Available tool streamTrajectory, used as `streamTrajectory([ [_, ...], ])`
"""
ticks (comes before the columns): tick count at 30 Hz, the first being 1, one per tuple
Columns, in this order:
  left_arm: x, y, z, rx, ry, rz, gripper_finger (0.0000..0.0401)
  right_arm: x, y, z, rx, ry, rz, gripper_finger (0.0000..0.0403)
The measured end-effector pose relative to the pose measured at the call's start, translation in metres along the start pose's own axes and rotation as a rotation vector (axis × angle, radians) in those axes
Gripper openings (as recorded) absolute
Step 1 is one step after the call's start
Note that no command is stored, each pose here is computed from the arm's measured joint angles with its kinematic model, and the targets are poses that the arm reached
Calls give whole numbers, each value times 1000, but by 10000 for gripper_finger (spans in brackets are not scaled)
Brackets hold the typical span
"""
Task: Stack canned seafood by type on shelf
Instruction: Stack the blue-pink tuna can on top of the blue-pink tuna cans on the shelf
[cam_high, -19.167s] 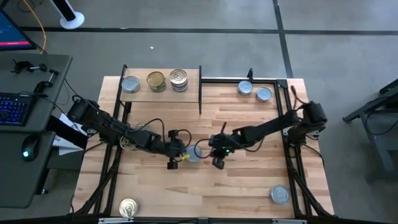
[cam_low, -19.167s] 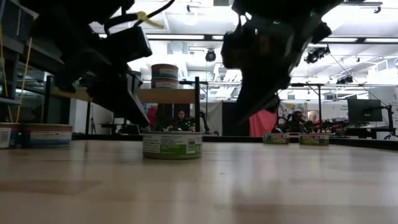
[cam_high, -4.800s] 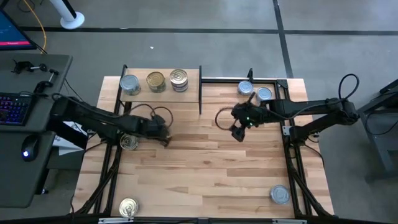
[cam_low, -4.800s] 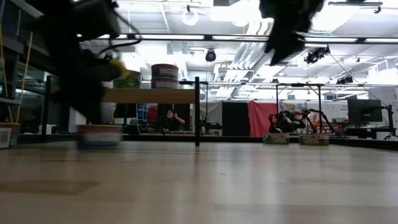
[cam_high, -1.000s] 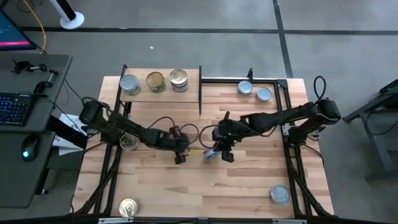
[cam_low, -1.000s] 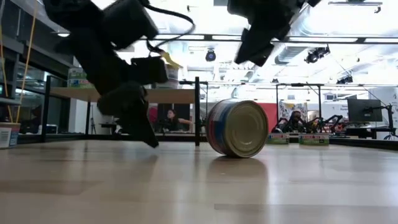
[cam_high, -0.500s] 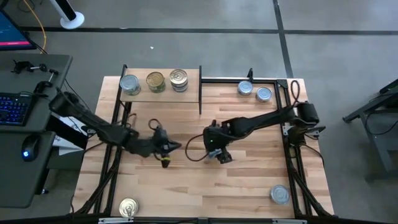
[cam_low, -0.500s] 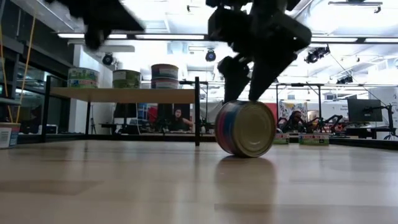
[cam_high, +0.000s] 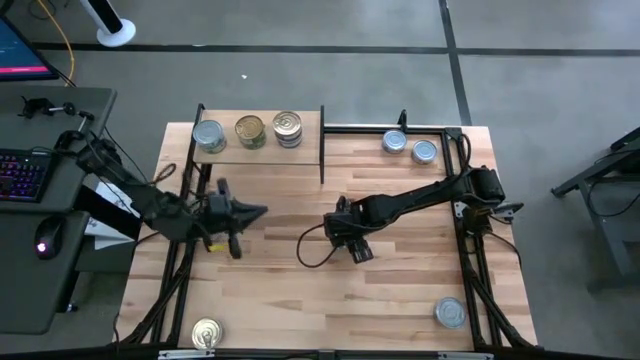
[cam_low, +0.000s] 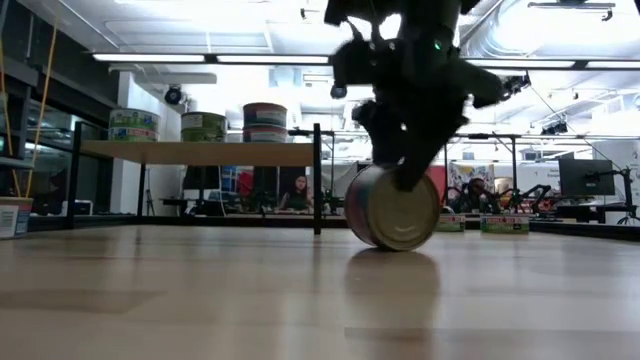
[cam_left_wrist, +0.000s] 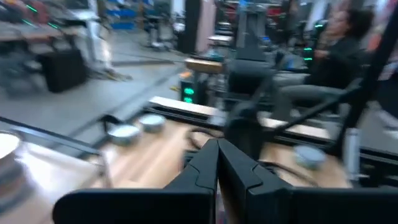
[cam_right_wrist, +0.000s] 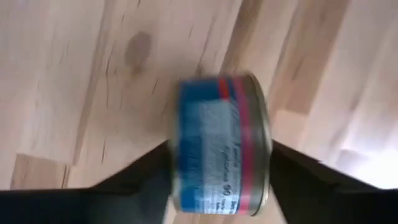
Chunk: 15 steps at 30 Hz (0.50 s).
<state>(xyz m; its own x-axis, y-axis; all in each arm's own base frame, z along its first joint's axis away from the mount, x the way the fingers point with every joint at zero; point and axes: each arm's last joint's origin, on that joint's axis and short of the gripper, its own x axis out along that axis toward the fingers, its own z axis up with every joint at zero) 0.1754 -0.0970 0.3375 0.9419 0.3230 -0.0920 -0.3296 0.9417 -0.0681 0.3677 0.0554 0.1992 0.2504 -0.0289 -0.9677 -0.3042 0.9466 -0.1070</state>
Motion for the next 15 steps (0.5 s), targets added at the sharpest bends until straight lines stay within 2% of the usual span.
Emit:
streamTrajectory([
  [3,-10,10,7,28,-24,44,0,-16,1,10,-30,-20,-15,164],
  [5,-17,17,11,42,-33,43,0,-34,0,21,-69,-70,-24,166],
  [7,-23,23,15,47,-42,37,0,-57,-3,34,-104,-142,-80,166],
  [10,-29,31,20,46,-62,34,0,-91,-16,53,-138,-259,-249,166],
  [15,-35,38,25,69,-81,33,0,-141,-56,72,-133,-412,-590,166],
])
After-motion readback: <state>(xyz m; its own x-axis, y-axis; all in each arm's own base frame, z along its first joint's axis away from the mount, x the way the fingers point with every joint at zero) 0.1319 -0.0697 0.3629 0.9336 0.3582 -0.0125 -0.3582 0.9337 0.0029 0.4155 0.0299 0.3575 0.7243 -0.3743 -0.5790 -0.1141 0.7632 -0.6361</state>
